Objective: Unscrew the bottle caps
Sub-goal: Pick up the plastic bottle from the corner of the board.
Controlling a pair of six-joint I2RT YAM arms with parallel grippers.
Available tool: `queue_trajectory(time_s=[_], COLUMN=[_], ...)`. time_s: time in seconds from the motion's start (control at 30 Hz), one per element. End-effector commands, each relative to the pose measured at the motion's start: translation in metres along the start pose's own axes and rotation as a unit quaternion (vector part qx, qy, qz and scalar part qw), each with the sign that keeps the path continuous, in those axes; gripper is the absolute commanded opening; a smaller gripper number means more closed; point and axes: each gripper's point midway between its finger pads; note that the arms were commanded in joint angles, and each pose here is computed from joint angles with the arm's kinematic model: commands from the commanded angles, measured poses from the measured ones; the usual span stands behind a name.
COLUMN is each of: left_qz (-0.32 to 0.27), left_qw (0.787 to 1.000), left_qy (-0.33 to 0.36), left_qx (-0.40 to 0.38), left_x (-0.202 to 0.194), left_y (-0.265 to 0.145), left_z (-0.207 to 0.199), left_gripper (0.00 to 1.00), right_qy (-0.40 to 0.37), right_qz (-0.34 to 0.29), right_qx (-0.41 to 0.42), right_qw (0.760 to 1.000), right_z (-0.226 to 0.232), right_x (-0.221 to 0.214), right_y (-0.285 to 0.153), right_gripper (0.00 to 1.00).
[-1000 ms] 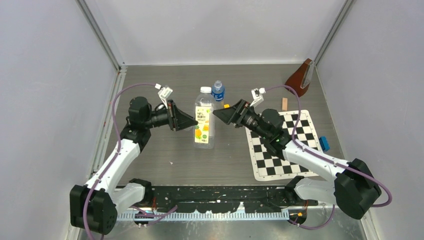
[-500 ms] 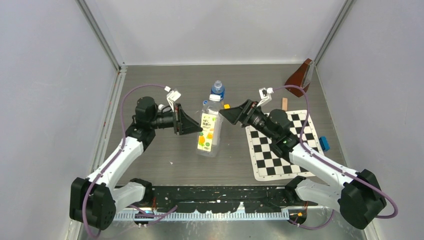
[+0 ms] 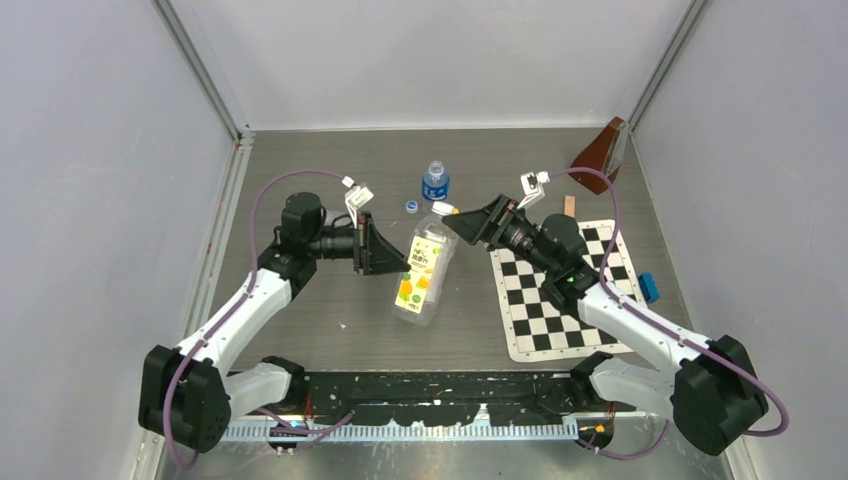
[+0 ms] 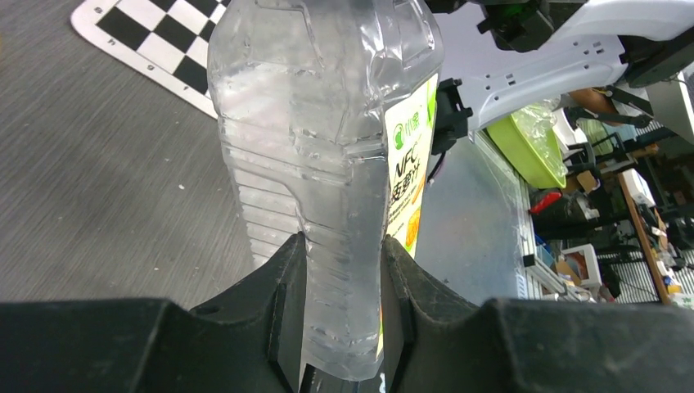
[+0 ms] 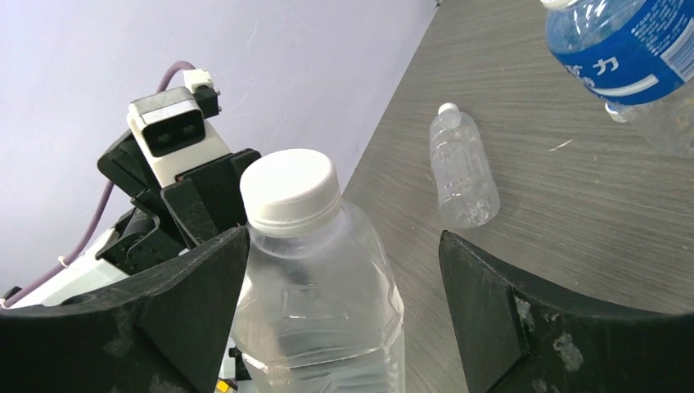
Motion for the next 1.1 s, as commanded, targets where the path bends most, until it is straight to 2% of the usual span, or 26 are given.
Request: queue_trajectory(time_s=[0.0, 0.1, 0.27, 0.4, 0.47, 0.5, 0.57, 0.6, 0.63, 0.73, 0.8, 0.87, 0.97, 1.07], left_qz=[0.025, 0.032, 0.033, 0.029, 0.027, 0.027, 0.023, 0.021, 0.019, 0.011, 0.001, -0.013, -0.043, -0.042], left_qw=[0.999, 0.998, 0.998, 0.999, 0.999, 0.999, 0.999, 0.999, 1.000, 1.000, 1.000, 0.999, 0.996, 0.990], left_qy=[0.027, 0.026, 0.027, 0.029, 0.029, 0.027, 0.026, 0.025, 0.024, 0.025, 0.026, 0.028, 0.037, 0.087], left_qx=[-0.037, -0.038, -0.034, -0.027, -0.023, -0.020, -0.014, -0.011, -0.007, 0.003, 0.016, 0.034, 0.070, 0.106], left_x=[0.002, -0.001, 0.000, 0.002, 0.003, 0.003, 0.005, 0.005, 0.006, 0.007, 0.009, 0.013, 0.022, 0.019], left_y=[0.006, 0.010, 0.013, 0.014, 0.014, 0.015, 0.015, 0.016, 0.016, 0.016, 0.016, 0.015, 0.016, 0.022], left_z=[-0.020, -0.018, -0.017, -0.013, -0.011, -0.009, -0.006, -0.005, -0.003, 0.001, 0.005, 0.010, 0.014, 0.009], left_gripper=[0.00, 0.00, 0.00, 0.00, 0.00, 0.00, 0.04, 0.11, 0.22, 0.55, 0.71, 0.78, 0.81, 0.88], right_qy=[-0.016, -0.017, -0.008, 0.006, 0.011, 0.012, 0.014, 0.015, 0.015, 0.023, 0.022, 0.023, 0.018, 0.009], right_qz=[-0.005, 0.008, 0.015, 0.011, 0.011, 0.011, 0.013, 0.013, 0.013, 0.021, 0.028, 0.038, 0.056, 0.063], right_qx=[0.043, 0.054, 0.067, 0.076, 0.077, 0.077, 0.074, 0.075, 0.074, 0.051, 0.035, 0.012, -0.037, -0.095], right_qw=[0.999, 0.998, 0.998, 0.997, 0.997, 0.997, 0.997, 0.997, 0.997, 0.998, 0.999, 0.999, 0.998, 0.993], right_z=[0.017, 0.019, 0.020, 0.021, 0.020, 0.020, 0.018, 0.018, 0.018, 0.010, 0.005, -0.002, -0.015, -0.029], right_x=[0.012, 0.010, 0.006, 0.005, 0.003, 0.003, 0.001, 0.000, 0.000, -0.003, -0.006, -0.009, -0.016, -0.018], right_y=[0.011, 0.016, 0.023, 0.024, 0.024, 0.024, 0.024, 0.024, 0.023, 0.024, 0.024, 0.023, 0.021, 0.019], right_gripper=[0.91, 0.91, 0.82, 0.62, 0.49, 0.39, 0.26, 0.23, 0.16, 0.09, 0.07, 0.05, 0.03, 0.02])
Point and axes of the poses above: each gripper's point midway between its finger pads, its own y axis out along the fingers, its own z axis along the line the jaws close on, x = y × z, and after that the axes turned 14 degrees about -y, right-handed
